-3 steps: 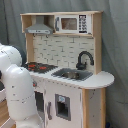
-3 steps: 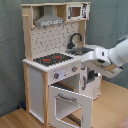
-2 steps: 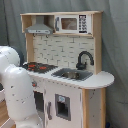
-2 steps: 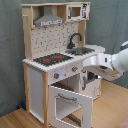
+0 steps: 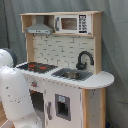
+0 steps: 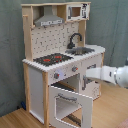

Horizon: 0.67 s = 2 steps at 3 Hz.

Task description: Play with the kitchen

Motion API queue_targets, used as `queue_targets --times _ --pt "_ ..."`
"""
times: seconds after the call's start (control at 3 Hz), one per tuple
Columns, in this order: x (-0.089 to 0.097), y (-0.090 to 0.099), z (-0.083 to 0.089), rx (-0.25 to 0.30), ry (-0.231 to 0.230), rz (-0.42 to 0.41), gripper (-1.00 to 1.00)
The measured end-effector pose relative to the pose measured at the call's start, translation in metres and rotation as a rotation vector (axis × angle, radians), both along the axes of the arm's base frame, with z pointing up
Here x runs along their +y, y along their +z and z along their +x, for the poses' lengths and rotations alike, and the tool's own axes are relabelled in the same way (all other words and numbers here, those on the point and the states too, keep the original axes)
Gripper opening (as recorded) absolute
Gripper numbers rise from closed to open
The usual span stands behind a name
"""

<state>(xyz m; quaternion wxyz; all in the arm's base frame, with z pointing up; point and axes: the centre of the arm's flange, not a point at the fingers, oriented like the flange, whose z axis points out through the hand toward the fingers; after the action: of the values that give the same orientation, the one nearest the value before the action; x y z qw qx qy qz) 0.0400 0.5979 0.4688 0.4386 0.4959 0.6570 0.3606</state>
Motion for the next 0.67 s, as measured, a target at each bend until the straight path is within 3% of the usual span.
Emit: queue_targets --times 0.33,0.67 --pt "0.011 -0.036 -0.017 -0.081 0.019 -0.023 1.0" --pt "0.023 -0.062 -0.023 -0.157 0.026 -0.001 1.0"
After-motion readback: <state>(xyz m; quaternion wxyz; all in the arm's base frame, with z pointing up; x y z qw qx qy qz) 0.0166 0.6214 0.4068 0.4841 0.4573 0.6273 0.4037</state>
